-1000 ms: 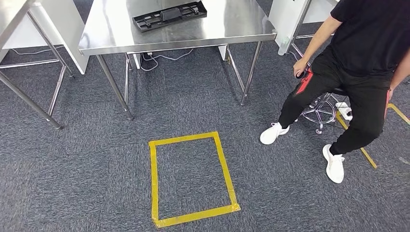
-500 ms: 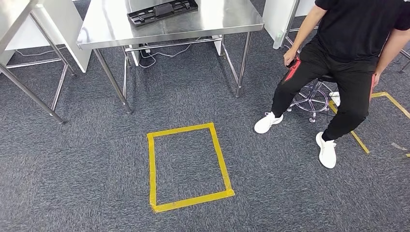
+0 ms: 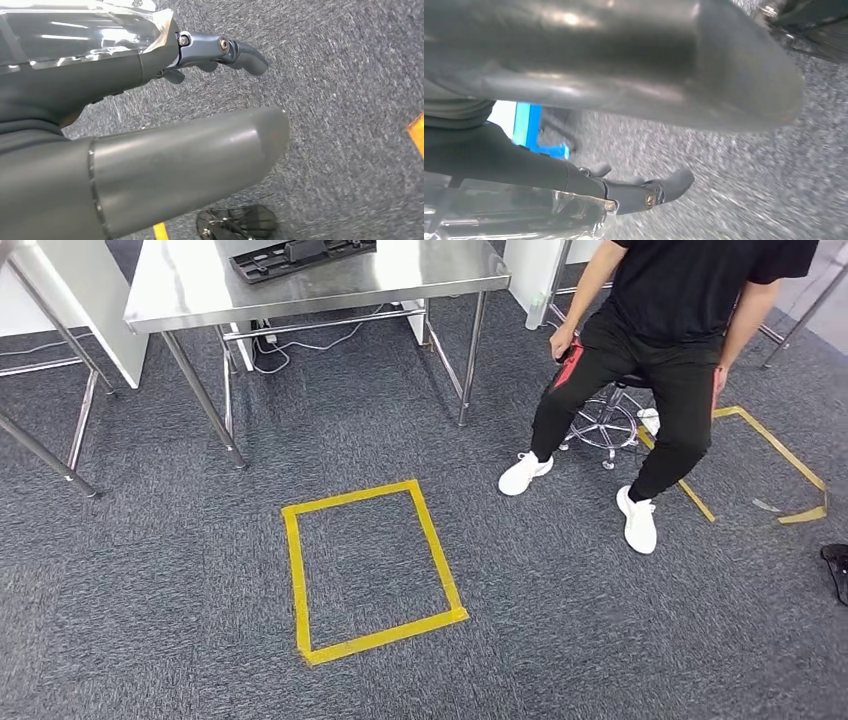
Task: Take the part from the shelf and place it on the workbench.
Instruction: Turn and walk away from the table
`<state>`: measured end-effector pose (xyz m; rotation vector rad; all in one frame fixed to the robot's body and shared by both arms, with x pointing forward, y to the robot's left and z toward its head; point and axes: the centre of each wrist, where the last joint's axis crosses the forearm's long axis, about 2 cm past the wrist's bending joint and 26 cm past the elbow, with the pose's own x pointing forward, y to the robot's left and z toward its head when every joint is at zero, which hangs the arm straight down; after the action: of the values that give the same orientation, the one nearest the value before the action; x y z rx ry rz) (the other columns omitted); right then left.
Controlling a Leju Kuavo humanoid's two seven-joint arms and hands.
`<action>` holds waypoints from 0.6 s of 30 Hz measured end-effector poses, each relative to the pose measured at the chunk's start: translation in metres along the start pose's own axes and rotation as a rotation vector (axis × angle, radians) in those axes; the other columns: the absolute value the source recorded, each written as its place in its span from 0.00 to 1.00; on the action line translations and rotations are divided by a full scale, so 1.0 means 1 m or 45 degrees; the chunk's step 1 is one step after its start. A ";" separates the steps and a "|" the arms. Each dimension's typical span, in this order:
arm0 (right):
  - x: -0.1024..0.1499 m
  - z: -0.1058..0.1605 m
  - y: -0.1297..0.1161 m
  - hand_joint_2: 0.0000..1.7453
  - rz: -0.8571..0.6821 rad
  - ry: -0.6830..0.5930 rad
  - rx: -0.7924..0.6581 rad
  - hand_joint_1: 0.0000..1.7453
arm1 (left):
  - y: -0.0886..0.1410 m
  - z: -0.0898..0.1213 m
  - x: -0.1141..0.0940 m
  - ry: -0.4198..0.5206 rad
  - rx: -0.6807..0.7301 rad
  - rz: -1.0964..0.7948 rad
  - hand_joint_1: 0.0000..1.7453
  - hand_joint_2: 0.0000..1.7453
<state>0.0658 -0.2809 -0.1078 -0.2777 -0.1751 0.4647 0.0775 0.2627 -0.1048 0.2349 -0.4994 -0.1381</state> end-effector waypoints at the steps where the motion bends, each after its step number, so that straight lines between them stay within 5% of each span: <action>1: -0.001 0.000 0.000 0.00 0.001 0.002 0.001 0.00 | 0.000 0.000 0.000 0.001 0.000 0.000 0.00 0.00; 18: -0.004 0.000 0.002 0.00 0.005 0.013 0.008 0.00 | 0.000 0.001 -0.003 0.007 0.001 -0.002 0.00 0.00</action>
<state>0.0617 -0.2809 -0.1084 -0.2742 -0.1628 0.4675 0.0751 0.2635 -0.1053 0.2361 -0.4938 -0.1388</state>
